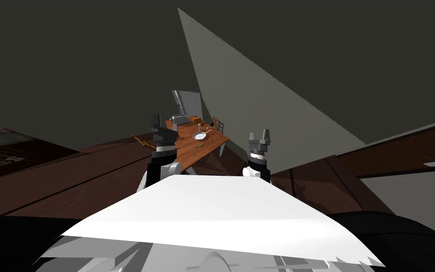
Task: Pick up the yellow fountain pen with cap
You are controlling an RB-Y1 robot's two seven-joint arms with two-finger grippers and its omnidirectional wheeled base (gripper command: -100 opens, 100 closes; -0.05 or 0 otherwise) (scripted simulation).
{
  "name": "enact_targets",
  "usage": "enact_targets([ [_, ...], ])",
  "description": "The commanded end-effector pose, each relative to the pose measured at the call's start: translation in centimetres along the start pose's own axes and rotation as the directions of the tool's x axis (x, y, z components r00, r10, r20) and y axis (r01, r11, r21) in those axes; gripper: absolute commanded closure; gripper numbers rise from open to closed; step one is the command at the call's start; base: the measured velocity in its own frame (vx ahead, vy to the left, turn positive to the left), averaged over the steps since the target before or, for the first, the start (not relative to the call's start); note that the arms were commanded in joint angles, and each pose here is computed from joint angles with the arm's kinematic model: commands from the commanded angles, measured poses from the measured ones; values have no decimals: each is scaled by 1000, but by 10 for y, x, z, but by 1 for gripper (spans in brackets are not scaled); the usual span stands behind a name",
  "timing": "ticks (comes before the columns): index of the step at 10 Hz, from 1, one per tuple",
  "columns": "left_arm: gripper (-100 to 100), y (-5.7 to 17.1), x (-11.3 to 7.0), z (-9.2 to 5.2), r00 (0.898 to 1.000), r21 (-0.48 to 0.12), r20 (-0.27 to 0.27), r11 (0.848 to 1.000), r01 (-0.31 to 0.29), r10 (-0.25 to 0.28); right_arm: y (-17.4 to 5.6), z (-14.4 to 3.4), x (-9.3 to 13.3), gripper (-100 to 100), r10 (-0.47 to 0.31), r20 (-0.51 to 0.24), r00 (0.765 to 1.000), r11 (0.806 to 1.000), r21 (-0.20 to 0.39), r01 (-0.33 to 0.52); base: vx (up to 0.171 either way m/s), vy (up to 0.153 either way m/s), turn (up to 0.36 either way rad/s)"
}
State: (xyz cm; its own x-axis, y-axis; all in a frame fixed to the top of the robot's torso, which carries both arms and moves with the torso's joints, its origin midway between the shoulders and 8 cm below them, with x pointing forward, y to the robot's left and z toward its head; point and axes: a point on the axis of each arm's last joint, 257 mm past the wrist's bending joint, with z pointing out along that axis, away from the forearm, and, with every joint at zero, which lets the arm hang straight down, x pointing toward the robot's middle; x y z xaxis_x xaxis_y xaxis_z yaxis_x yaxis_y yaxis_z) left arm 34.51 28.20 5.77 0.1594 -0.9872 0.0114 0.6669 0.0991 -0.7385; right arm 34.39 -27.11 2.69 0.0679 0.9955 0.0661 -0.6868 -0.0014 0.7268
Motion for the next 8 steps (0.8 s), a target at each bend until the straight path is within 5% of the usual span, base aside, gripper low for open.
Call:
enact_targets([
  [1,-100,11,4,-1,999,-28,-37,999,-15,14,0,0,0,0,0,0,1000,1000,0,0,1,-17,-40],
  [5,-100,70,2,-9,992,-182,-118,981,-67,46,0,0,0,0,0,0,1000,1000,0,0,7,-72,-94],
  [8,-100,93,-2,-13,989,-242,-136,966,-88,56,0,0,0,0,0,0,1000,1000,0,0,8,-51,-51],
])
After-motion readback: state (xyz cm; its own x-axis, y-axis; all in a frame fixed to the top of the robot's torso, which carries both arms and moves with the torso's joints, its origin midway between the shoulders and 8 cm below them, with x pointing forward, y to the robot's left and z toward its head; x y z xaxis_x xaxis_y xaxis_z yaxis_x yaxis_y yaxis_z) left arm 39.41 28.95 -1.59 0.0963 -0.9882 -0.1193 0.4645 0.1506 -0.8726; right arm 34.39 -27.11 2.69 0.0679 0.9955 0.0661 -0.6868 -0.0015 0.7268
